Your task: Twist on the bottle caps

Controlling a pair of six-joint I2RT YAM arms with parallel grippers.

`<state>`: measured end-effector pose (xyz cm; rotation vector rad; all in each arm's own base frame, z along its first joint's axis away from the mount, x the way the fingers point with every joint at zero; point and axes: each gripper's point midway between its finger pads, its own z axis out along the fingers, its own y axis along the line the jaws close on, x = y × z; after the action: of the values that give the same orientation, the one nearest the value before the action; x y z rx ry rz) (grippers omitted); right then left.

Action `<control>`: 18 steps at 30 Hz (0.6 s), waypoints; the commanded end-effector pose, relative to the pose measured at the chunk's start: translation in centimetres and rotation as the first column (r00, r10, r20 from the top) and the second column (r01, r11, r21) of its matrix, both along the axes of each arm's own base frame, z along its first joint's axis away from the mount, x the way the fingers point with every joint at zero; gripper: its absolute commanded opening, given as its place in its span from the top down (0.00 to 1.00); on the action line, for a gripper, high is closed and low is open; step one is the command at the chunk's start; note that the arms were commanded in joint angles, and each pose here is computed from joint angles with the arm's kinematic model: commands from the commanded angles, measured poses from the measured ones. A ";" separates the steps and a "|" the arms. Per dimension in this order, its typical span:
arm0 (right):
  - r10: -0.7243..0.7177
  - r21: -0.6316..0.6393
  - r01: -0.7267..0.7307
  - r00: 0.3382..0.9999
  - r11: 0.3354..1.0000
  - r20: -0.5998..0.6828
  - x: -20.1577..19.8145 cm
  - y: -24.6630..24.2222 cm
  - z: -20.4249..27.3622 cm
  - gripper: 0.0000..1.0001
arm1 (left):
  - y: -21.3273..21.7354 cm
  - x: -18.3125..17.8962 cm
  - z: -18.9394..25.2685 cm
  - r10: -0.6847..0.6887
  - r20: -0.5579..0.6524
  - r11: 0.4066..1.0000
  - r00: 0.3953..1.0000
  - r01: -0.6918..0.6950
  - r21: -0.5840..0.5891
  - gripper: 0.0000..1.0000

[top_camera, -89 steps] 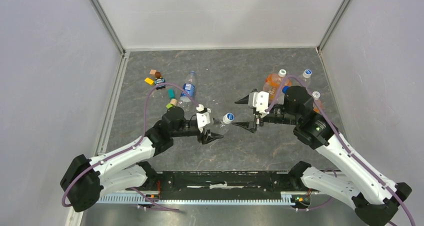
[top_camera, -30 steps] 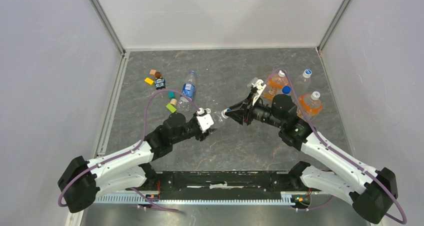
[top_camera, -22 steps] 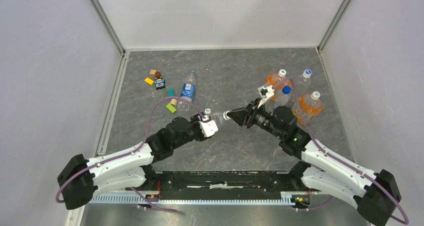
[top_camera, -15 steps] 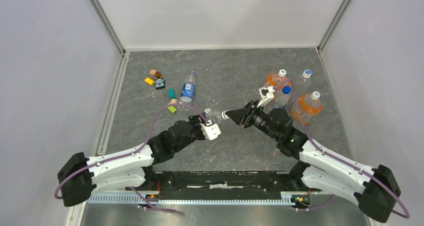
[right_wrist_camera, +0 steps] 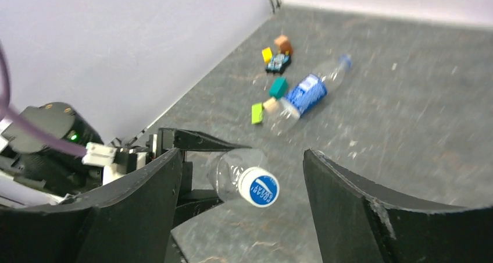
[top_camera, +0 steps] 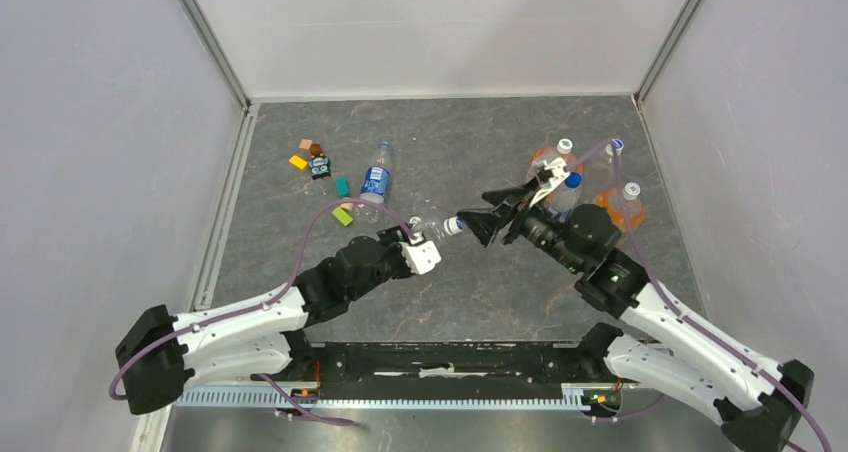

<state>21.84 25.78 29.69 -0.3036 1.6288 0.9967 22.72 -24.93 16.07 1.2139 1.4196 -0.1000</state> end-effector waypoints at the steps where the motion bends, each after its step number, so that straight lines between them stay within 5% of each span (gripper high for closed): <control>1: 0.188 -0.199 -0.132 0.936 0.971 0.298 -1.4 -0.8 4.2 0.18 | -2.0 -0.7 2.8 -0.101 -0.102 0.979 0.990 0.081 -0.185 0.98; 8: 0.551 -0.562 -0.282 0.737 0.777 0.391 -4.7 -1.3 2.6 0.18 | -3.9 -3.5 3.7 -0.397 -0.235 0.894 0.887 0.316 -0.318 0.98; 14: 0.698 -0.689 -0.339 0.632 0.640 0.337 -6.2 -1.7 1.4 0.20 | -4.8 -5.8 4.0 -0.544 -0.250 0.823 0.801 0.452 -0.345 0.98; 18: 0.738 -0.697 -0.373 0.585 0.613 0.336 -6.9 -1.3 1.3 0.21 | -5.1 -6.8 4.0 -0.597 -0.253 0.789 0.761 0.502 -0.353 0.98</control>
<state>16.61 24.49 30.74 -1.3962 1.2746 0.7069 17.84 -28.91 17.96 1.3531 1.3396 -0.8011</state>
